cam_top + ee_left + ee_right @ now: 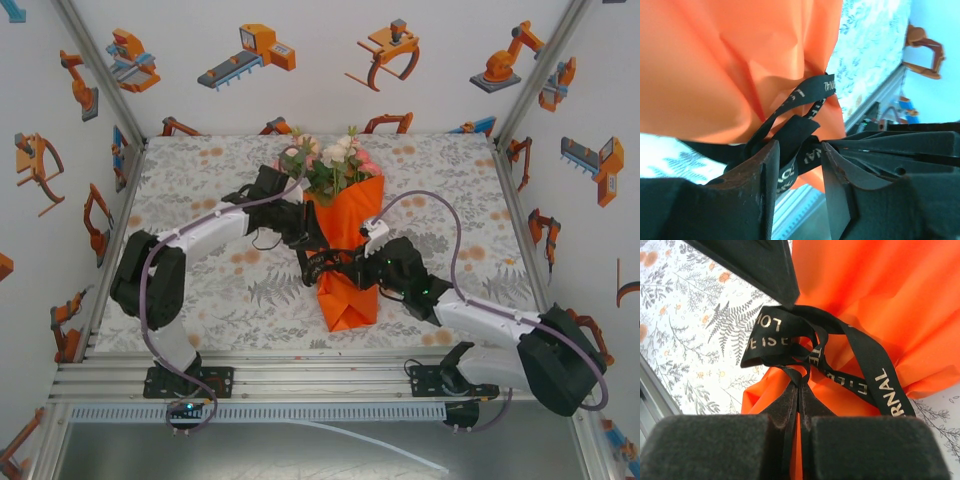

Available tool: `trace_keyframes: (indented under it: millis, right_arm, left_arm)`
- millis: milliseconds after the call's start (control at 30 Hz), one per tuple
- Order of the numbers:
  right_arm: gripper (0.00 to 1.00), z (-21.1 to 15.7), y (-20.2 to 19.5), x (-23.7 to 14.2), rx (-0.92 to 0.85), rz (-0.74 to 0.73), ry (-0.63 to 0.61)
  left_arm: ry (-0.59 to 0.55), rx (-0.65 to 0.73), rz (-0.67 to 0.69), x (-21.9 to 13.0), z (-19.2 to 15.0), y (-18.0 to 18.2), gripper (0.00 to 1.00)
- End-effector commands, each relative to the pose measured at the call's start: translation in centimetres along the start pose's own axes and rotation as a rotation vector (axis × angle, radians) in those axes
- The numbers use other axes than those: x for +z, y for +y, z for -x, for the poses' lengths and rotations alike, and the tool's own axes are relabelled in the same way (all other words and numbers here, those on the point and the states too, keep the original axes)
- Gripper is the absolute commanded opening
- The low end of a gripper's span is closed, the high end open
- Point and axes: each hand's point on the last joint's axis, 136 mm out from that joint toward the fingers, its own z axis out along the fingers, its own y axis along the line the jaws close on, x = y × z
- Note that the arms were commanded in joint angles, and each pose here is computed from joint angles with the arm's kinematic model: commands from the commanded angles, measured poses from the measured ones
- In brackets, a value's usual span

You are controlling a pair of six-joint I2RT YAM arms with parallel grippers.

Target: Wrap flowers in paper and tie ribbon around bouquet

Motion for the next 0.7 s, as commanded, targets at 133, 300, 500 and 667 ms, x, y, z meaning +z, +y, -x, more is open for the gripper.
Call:
trace_keyframes:
  millis: [133,300,500,667]
  right_arm:
    - [0.0,-0.3,1.1,-1.6,-0.02,0.048,0.021]
    - [0.0,-0.6,1.1,-1.9,-0.031,0.049,0.028]
    - [0.0,-3.0,1.0,-2.2,-0.054,0.07,0.067]
    - [0.01,-3.2,0.4,-2.2,-0.063,0.045,0.042]
  left_arm:
    - [0.054,0.323,0.218,-3.7,-1.4,0.0,0.41]
    - [0.08,0.383,0.19,-2.0,-1.7,-1.3,0.5]
    - [0.089,0.385,0.107,1.1,-2.4,-2.6,0.39]
    - [0.037,0.404,0.153,1.7,-3.0,-1.7,0.05]
